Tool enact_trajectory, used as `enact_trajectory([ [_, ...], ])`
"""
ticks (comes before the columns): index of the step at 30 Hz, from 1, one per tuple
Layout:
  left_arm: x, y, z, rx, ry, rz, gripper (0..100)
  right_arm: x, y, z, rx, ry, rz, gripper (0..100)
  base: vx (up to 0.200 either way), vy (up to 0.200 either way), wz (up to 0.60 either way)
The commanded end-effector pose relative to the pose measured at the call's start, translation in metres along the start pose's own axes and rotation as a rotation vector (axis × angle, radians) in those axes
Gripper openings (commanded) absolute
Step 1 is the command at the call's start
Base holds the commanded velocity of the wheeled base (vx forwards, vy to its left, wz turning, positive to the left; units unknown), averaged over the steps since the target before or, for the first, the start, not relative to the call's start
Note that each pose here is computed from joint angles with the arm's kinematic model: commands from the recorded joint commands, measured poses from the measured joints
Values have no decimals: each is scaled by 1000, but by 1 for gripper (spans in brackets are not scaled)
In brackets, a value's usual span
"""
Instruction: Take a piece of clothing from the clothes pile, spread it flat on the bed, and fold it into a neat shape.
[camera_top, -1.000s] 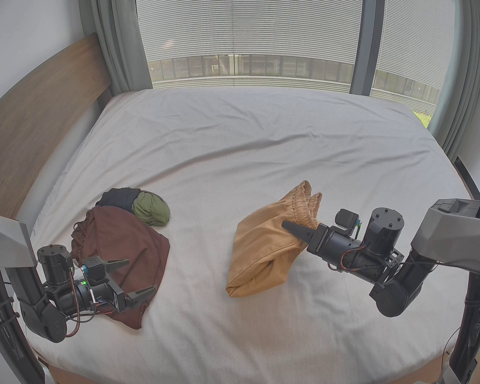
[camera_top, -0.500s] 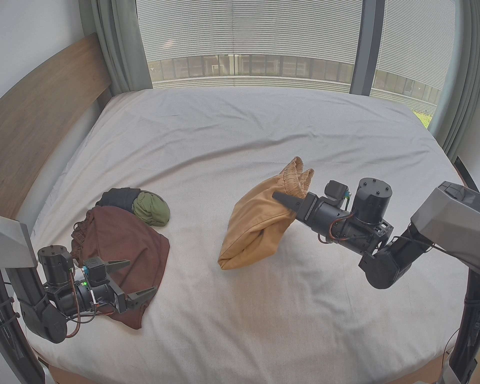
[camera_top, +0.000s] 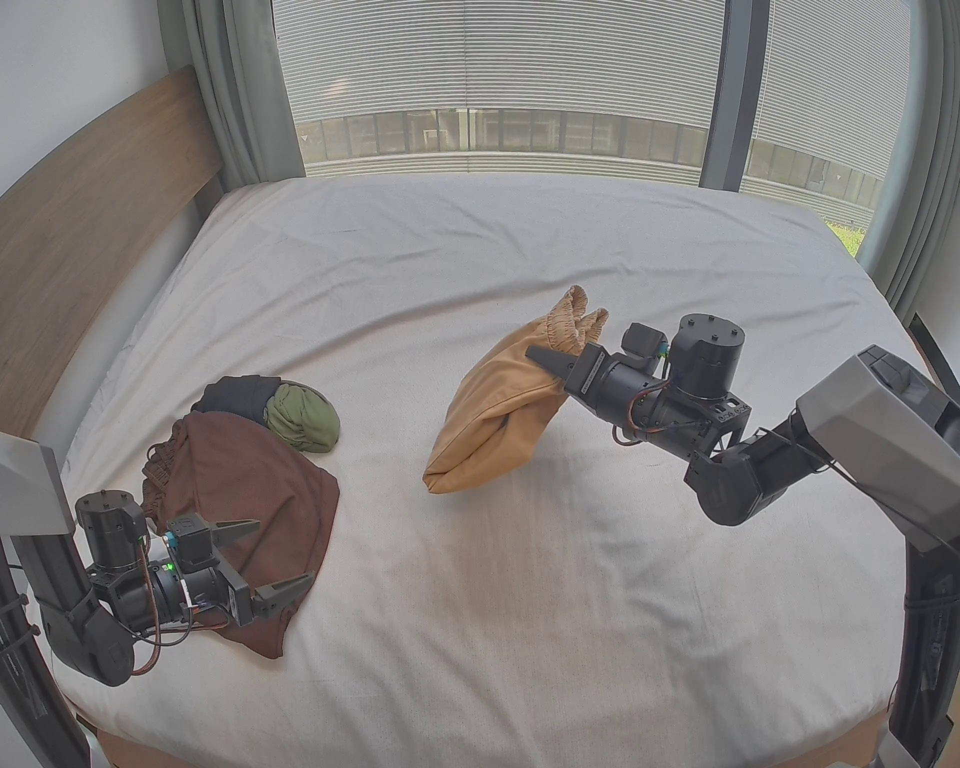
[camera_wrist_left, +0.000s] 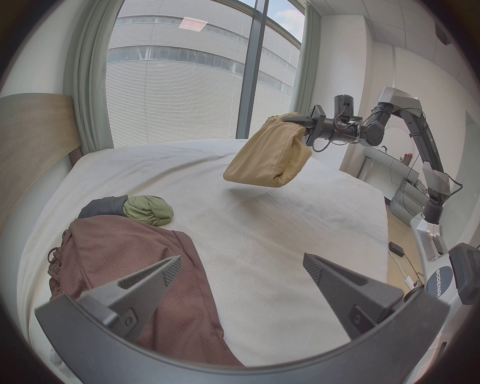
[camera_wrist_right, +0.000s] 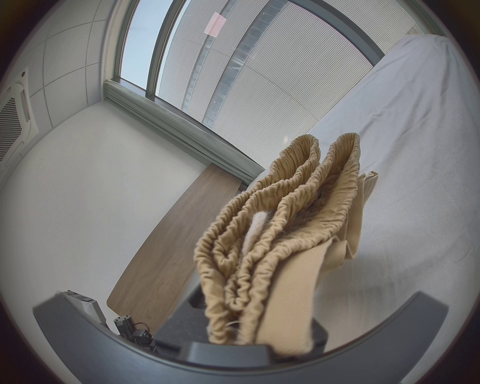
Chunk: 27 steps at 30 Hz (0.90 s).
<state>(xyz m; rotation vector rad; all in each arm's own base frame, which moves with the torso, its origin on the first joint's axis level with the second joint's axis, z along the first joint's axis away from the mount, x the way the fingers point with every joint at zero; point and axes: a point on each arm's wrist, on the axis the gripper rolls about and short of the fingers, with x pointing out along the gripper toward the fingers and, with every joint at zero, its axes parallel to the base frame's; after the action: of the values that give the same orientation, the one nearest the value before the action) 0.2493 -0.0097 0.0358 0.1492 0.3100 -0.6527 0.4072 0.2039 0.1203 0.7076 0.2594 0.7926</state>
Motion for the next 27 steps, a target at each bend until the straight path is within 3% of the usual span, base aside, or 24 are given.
enact_trajectory([
  [1,0,0,-1,-2,4,0,100,20,-14,-4,6,14,-12,0,0,0,0],
  [19,1,1,-3,-8,10,0,100,71,-28,12,3,12,-15,0,0,0,0],
  [20,0,1,-3,-8,9,1,100,72,-44,5,13,23,-42,0,0,0,0],
  [27,0,1,-3,-8,9,3,100,65,-94,-15,21,58,-136,0,0,0,0],
])
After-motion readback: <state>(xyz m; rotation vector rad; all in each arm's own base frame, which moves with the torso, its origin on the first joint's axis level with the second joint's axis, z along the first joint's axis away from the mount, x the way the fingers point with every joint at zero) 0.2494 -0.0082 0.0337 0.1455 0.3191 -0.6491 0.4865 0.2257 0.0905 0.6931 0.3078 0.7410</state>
